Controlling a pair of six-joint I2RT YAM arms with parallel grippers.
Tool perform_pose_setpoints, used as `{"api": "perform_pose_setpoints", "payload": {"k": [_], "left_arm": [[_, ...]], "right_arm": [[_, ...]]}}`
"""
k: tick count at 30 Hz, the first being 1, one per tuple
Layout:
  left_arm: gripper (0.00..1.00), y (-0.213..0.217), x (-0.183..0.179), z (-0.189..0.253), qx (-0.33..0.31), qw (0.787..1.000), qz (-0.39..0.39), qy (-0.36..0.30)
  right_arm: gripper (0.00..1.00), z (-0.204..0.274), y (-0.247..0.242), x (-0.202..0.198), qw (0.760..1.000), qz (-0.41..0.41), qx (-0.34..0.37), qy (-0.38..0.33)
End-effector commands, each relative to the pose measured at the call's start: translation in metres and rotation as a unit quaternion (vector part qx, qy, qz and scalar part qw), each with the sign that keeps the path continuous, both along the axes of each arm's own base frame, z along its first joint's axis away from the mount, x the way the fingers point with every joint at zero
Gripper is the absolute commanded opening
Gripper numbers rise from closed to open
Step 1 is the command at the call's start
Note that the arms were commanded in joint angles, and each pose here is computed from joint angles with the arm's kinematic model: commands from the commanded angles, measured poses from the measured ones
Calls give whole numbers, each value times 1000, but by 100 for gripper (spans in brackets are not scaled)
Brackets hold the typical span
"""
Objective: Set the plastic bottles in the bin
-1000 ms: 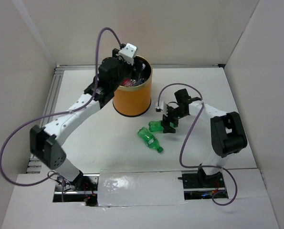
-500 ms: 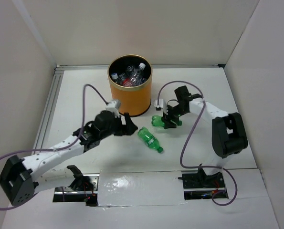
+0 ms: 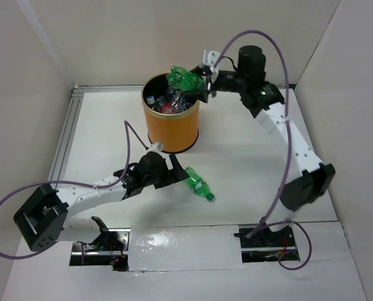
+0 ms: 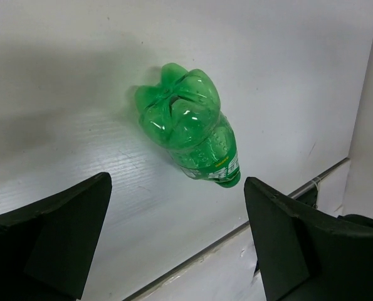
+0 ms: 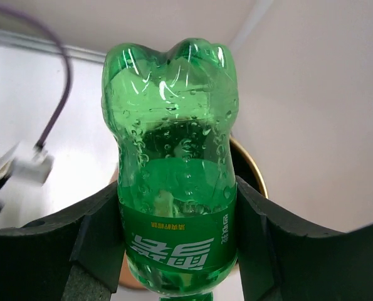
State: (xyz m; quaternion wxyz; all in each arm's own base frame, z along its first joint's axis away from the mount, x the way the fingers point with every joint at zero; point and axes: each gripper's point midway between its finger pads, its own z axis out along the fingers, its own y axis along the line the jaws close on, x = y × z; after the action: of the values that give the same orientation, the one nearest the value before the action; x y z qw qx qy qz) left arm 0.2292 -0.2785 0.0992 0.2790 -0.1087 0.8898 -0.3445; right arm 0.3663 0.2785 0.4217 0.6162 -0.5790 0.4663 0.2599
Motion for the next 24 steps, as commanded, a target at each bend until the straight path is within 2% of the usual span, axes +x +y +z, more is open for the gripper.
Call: {"api": "perform_pose_setpoints", "payload": {"k": [1,2,3,4,5,6,7,8,9,10,13,15,17,18,19,20,21,23,24], "left_arm": [[100,-17,12,18,-45,999,21,-8],[100,-19,11,13,-39,999,27,-3],[100,-20,15,9,-37,999,32,-6],[100,-21,19,9,-41,998,42,-8],[100,-24,19,9,-38,998,42,-11],[100,-28,17,7,-38,999,37,-11],[100,-29,22,2,-33,998,46,-7],[100,-37,24,8,-39,998,42,-12],[100,-39,26,7,-39,998,42,-11],[100,-41,27,5,-29,998,46,-12],[100,-48,31,-4,4,998,60,0],[100,-57,38,-13,11,997,74,24],[100,-61,35,-28,43,996,69,46],[100,-68,41,-24,44,996,69,47],[100,-70,36,-44,70,993,64,64],[100,-68,35,-51,84,992,64,74],[98,-71,28,-58,90,991,50,80],[95,-74,24,-71,101,990,38,86],[93,-78,23,-72,98,991,29,84]], "right_arm": [[26,-7,40,44,999,-15,39,35],[34,-23,58,60,998,-15,39,45],[36,-27,61,73,996,-34,48,63],[41,-13,70,78,996,-32,63,54],[52,-15,78,84,995,-36,67,63],[72,-38,86,101,993,-43,60,89],[80,-39,92,103,993,-44,58,92],[85,-21,93,104,993,-43,69,81],[91,-27,93,105,993,-44,62,92],[100,-21,92,102,993,-44,66,92],[100,-10,69,91,991,-59,67,101],[100,-32,45,90,986,-77,55,139],[100,-20,20,71,984,-89,61,142],[100,-53,2,71,977,-109,46,177],[100,-39,-14,54,977,-118,55,171],[100,-44,-27,49,974,-130,54,177],[100,-74,-49,49,964,-156,45,211],[100,-72,-76,30,960,-175,54,214],[100,-96,-87,22,950,-185,48,247]]}}
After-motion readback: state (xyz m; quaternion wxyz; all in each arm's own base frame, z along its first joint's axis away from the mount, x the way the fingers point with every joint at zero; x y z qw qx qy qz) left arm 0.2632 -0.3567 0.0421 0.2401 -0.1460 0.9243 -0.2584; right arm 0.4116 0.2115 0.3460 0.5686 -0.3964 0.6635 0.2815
